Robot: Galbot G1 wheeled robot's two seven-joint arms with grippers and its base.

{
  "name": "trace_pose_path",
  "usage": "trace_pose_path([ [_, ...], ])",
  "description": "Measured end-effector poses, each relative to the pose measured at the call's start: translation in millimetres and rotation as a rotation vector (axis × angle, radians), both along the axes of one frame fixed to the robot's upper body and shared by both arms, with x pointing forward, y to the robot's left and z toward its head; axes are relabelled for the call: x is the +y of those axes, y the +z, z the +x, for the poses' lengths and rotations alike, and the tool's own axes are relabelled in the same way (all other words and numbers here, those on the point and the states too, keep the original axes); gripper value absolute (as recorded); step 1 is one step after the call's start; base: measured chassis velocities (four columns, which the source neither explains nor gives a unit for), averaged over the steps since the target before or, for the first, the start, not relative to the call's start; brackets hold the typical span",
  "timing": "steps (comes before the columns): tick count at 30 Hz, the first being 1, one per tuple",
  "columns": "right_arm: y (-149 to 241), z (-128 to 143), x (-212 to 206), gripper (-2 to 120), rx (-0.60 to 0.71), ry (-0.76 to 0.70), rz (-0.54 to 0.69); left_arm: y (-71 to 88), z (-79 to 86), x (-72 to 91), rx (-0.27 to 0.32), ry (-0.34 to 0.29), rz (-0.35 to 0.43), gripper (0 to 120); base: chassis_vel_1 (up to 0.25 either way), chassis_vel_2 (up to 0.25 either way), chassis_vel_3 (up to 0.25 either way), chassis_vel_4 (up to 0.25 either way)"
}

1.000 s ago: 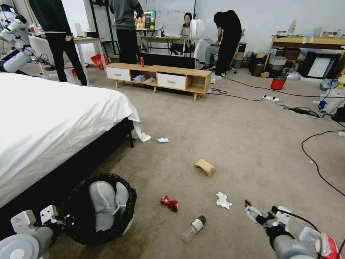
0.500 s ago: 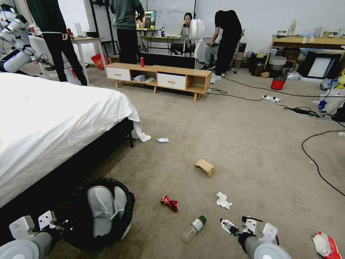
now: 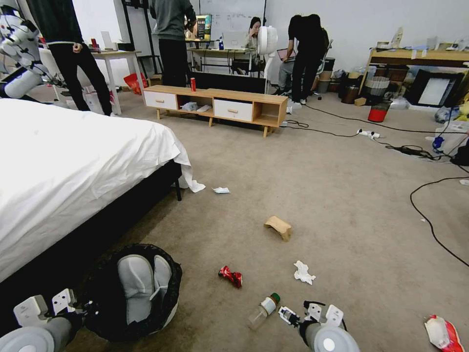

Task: Pick up the trash bin and place the garbage on the floor into it.

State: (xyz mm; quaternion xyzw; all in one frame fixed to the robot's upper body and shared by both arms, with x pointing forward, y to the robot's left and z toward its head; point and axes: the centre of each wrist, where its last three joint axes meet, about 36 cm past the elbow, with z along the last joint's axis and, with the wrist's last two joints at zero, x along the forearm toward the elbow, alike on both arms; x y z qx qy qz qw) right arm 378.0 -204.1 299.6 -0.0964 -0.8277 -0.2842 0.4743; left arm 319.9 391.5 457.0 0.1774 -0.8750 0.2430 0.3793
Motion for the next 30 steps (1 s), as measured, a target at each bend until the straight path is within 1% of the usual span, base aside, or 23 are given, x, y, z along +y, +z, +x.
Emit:
trace_pose_path([
  [4, -8.2, 12.9, 11.3, 100, 0.009, 0.002, 0.009, -0.7, 1.0, 1.3, 0.0, 0.002, 0.0, 0, 0.0, 0.0, 0.0, 0.0],
  [11, -15.9, 26.0, 20.0, 100, 0.013, 0.004, 0.012, -1.5, 1.6, 1.4, 0.0, 0.002, -0.002, 0, 0.0, 0.0, 0.0, 0.0],
  [18, -24.4, 35.0, 26.3, 100, 0.019, 0.0, 0.018, -3.1, 0.4, 0.8, 0.003, 0.003, -0.002, 0, 0.0, 0.0, 0.0, 0.0],
  [21, -35.5, 41.0, 35.5, 100, 0.026, -0.002, 0.019, -4.1, -0.8, 0.9, 0.004, 0.002, -0.002, 0, 0.0, 0.0, 0.0, 0.0],
  [30, -49.1, 48.6, 49.4, 100, 0.029, 0.009, 0.012, -4.9, -0.4, 2.2, 0.005, 0.003, -0.002, 0, 0.0, 0.0, 0.0, 0.0],
])
